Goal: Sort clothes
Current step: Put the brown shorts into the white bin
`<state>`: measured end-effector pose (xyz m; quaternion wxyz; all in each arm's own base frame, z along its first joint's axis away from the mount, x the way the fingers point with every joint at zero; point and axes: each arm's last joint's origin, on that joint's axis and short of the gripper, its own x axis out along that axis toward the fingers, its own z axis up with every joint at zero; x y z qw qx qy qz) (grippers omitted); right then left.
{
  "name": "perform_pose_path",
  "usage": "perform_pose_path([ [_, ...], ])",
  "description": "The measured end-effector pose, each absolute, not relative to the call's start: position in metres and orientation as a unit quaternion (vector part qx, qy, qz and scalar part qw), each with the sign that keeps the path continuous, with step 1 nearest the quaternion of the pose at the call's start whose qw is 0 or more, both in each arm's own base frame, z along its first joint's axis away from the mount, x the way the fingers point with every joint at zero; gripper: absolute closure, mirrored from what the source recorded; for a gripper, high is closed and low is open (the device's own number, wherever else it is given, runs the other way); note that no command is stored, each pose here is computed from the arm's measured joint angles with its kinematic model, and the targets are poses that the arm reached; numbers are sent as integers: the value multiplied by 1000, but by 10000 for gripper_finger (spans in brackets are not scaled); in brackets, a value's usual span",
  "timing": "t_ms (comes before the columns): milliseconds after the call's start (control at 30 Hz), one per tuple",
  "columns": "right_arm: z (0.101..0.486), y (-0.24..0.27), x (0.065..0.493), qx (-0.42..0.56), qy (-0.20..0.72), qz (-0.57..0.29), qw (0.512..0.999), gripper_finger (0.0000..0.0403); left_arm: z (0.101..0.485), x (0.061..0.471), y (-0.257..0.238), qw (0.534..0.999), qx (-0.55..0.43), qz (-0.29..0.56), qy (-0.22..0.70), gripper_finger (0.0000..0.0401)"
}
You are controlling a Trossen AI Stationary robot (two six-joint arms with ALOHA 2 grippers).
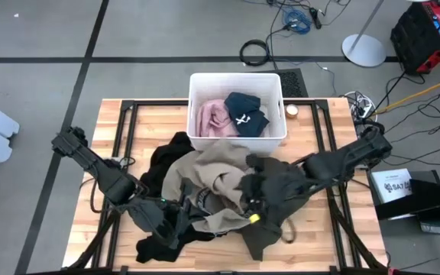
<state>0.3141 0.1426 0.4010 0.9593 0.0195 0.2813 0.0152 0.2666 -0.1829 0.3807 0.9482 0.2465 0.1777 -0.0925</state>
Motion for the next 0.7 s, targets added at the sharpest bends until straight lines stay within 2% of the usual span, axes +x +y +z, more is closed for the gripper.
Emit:
perform_pose_path([
  [167,346,154,331,101,260,64,958,403,373,263,-185,946,176,-153,224,398],
  [333,302,160,333,160,235,128,950,391,345,276,-199,929,144,-184,288,398],
  [500,282,169,327,125,206,169,956,328,312,292,-214,909,159,-198,331,398],
  [700,279,178,321,124,216,188,950,224,308,296,-215,908,160,-195,334,398],
])
